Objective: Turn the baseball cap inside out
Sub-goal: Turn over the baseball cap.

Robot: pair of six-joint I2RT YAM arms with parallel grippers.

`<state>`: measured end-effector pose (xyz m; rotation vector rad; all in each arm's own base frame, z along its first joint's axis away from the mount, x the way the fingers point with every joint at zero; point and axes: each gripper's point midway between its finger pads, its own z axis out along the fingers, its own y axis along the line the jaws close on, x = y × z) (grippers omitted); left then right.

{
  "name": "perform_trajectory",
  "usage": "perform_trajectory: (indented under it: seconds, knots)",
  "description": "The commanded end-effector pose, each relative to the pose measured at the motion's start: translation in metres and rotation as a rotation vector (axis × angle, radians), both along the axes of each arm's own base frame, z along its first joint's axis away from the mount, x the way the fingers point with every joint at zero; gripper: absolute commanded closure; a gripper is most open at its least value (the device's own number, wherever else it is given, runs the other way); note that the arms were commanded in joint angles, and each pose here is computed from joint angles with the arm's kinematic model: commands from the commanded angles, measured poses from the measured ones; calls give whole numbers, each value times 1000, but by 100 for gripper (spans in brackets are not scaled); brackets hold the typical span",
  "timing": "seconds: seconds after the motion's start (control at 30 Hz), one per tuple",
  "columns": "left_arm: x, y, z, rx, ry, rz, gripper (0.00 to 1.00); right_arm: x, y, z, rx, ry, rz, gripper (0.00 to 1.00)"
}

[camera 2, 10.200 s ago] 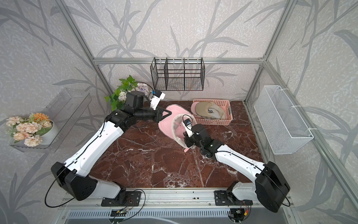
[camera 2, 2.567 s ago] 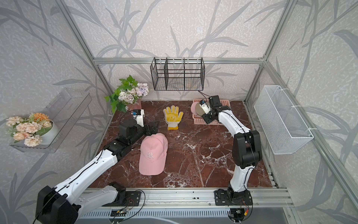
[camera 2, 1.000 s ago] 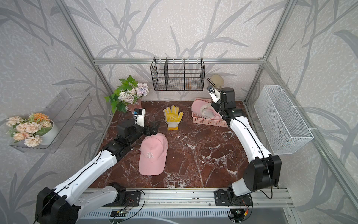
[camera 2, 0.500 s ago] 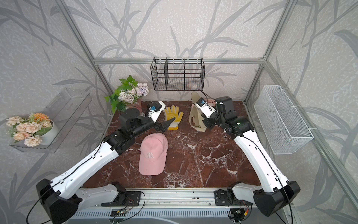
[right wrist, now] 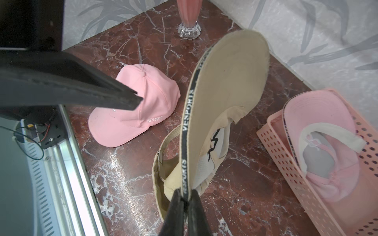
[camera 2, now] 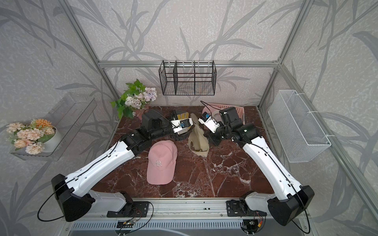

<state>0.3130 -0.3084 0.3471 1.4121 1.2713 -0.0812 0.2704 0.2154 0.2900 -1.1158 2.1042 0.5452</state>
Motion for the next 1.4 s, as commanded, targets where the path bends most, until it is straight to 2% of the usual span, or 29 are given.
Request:
perform_trajectory:
  seconds: [0.0,0.2,0.33,0.37,0.53,0.63,0.73,0.8,0.87,0.9,0.97,1.07,1.17,1.27,1.3,1.37]
  knots:
    - [-9,-6,-4,83,-37,-87,6,-10,11,14,44,16,55,100]
    - [-16,-15,-33,198,37,-191,12,-14,17,21,73,13,84,100]
    - [-14,-18,-48,230,61,-210,13,-19,19,26,94,14,111,100]
    - [-16,-19,-50,237,65,-224,16,-21,19,28,97,11,116,100]
    - [-24,-23,-62,269,112,-285,38,-12,16,32,97,-47,76,100]
    - [-25,-22,-67,269,127,-288,57,-9,16,36,119,-76,60,100]
    - [-29,-23,-67,248,131,-295,79,-7,17,40,146,-92,55,100]
    - [-30,-24,-61,215,124,-288,100,-6,18,40,158,-96,52,100]
    - [-29,-23,-52,160,120,-259,100,-3,17,36,166,-95,36,100]
    - [-29,-22,-48,128,114,-246,100,-1,15,33,175,-92,22,95]
    - [-30,-20,-38,64,98,-231,100,4,12,23,192,-85,1,76]
    - [-35,-14,-28,-2,94,-237,100,17,0,8,233,-85,-63,55]
    - [-37,-7,-20,-51,102,-231,100,25,-13,-3,277,-66,-111,49]
    - [-39,-1,-14,-99,103,-234,100,28,-20,-13,292,-61,-133,49]
    - [-40,2,-13,-113,105,-237,100,28,-21,-15,296,-62,-139,51]
    - [-42,2,-14,-125,111,-248,100,23,-18,-11,319,-62,-105,65]
